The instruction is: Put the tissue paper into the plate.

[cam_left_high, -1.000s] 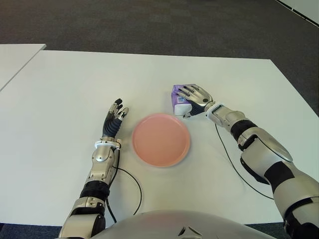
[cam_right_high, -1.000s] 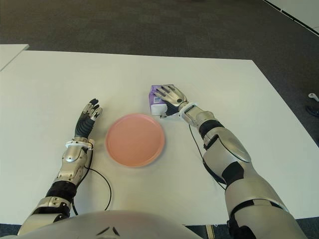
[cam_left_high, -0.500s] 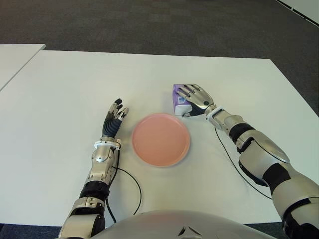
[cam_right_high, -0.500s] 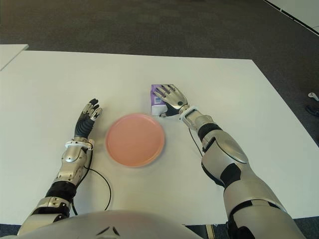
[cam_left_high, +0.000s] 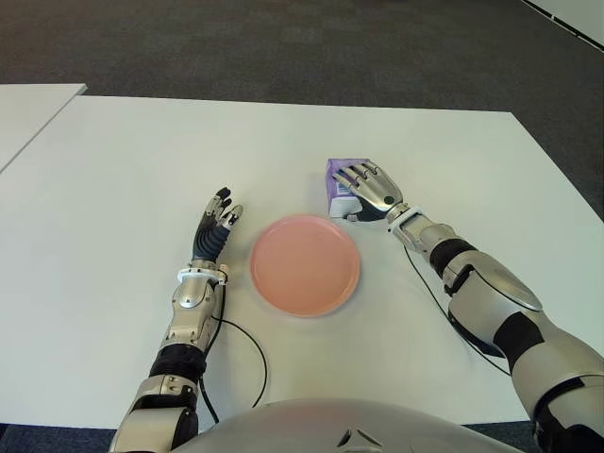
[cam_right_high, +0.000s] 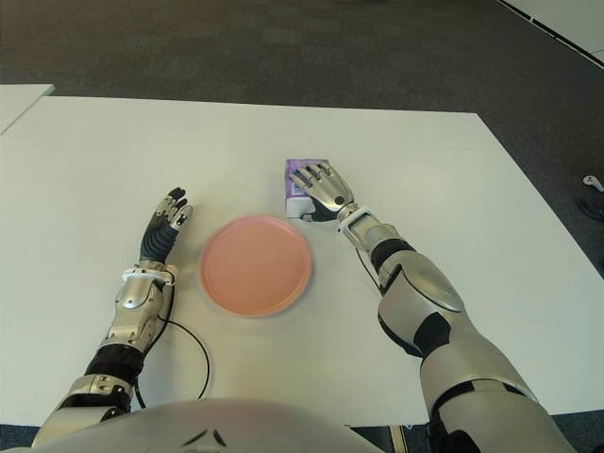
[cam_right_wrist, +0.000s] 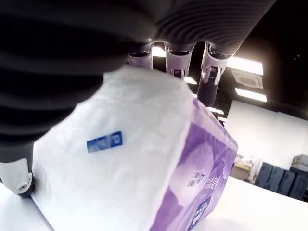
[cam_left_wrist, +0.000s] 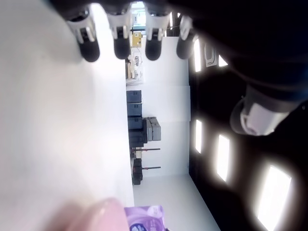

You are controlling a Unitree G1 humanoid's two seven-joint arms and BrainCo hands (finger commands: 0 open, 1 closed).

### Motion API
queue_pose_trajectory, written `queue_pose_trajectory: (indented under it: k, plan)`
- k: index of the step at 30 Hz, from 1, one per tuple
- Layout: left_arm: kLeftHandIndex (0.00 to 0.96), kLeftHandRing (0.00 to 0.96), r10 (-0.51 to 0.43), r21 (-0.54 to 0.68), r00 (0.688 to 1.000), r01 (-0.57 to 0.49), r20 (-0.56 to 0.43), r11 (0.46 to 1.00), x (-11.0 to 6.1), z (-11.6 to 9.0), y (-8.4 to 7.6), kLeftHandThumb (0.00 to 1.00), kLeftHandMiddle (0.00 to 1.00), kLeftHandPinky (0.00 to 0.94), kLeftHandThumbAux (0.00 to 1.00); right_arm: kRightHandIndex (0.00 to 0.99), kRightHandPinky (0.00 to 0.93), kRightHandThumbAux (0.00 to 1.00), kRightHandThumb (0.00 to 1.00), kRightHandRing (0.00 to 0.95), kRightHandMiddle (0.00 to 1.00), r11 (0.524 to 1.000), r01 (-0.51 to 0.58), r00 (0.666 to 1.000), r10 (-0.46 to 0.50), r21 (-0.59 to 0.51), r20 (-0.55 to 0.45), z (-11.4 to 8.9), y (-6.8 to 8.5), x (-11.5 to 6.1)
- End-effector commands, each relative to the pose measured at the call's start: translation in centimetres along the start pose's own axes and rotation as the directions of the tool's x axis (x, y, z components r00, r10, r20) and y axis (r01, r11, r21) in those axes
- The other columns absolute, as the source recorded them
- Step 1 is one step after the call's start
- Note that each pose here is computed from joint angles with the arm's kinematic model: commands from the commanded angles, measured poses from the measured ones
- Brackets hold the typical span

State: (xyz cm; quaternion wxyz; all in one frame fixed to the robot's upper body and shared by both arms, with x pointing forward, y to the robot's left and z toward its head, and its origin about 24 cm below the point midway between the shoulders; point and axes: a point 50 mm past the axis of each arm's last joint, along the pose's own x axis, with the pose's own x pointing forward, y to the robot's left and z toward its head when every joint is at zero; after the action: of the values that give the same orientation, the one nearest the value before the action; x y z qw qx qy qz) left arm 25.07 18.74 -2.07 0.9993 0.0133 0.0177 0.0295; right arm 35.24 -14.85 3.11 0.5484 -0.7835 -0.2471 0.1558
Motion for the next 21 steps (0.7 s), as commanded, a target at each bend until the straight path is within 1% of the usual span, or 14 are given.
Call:
queue_pose_trajectory:
  k: [1,2,3,4,7,10,13,17,21]
  plan:
    - [0.000,0.000,0.011,0.004,0.988,-0.011,-0.152,1.000,-1.9,-2.8,0.3,0.000,0.000,0.000,0.477,0.354,0.554,0.657,0.656,0.554,0.548,0.956,-0.263,0.965,0.261,0.134,0.028,3.5,5.1,-4.1]
    - [0.000,0.000,0.012,0.003,0.988,-0.012,-0.153,1.000,-1.9,-2.8,0.3,0.000,0.000,0.000,0.476,0.370,0.583,0.666,0.669,0.583,0.575,0.957,-0.246,0.969,0.246,0.155,0.019,3.9,5.2,-4.1]
    - [0.000,0.000,0.012,0.003,0.988,-0.012,-0.154,1.000,-1.9,-2.8,0.3,0.000,0.000,0.000,0.475,0.395,0.661,0.680,0.693,0.653,0.638,0.957,-0.234,0.972,0.235,0.169,0.012,4.2,5.2,-4.1]
    - [0.000,0.000,0.012,0.002,0.988,-0.012,-0.154,1.000,-1.9,-2.8,0.3,0.000,0.000,0.000,0.474,0.411,0.712,0.689,0.708,0.699,0.678,0.957,-0.222,0.974,0.225,0.188,0.003,4.5,5.2,-4.2]
    - [0.000,0.000,0.010,-0.001,0.988,-0.011,-0.154,1.000,-2.0,-2.7,0.3,0.000,0.000,0.000,0.473,0.431,0.786,0.700,0.731,0.766,0.749,0.955,-0.203,0.977,0.211,0.218,-0.016,4.9,5.3,-4.2]
    - [0.000,0.000,0.006,-0.007,0.988,-0.007,-0.152,1.000,-2.0,-2.7,0.3,0.000,0.000,0.000,0.473,0.438,0.819,0.705,0.740,0.805,0.798,0.954,-0.165,0.983,0.180,0.249,-0.039,5.7,5.4,-4.3]
    - [0.000,0.000,0.004,-0.009,0.989,-0.005,-0.151,1.000,-2.0,-2.7,0.4,0.000,0.000,0.000,0.471,0.439,0.835,0.707,0.744,0.831,0.831,0.958,-0.120,0.989,0.140,0.262,-0.057,5.9,5.3,-4.4]
    - [0.000,0.000,0.004,-0.008,0.988,-0.005,-0.152,1.000,-1.9,-2.7,0.4,0.000,0.000,0.000,0.467,0.440,0.847,0.708,0.747,0.852,0.859,0.960,-0.065,0.994,0.088,0.271,-0.072,6.0,5.2,-4.5]
    - [0.000,0.000,0.006,-0.006,0.988,-0.007,-0.154,1.000,-2.0,-2.6,0.4,0.000,0.000,0.000,0.466,0.440,0.851,0.709,0.748,0.861,0.872,0.960,-0.047,0.994,0.071,0.277,-0.079,6.1,5.1,-4.6]
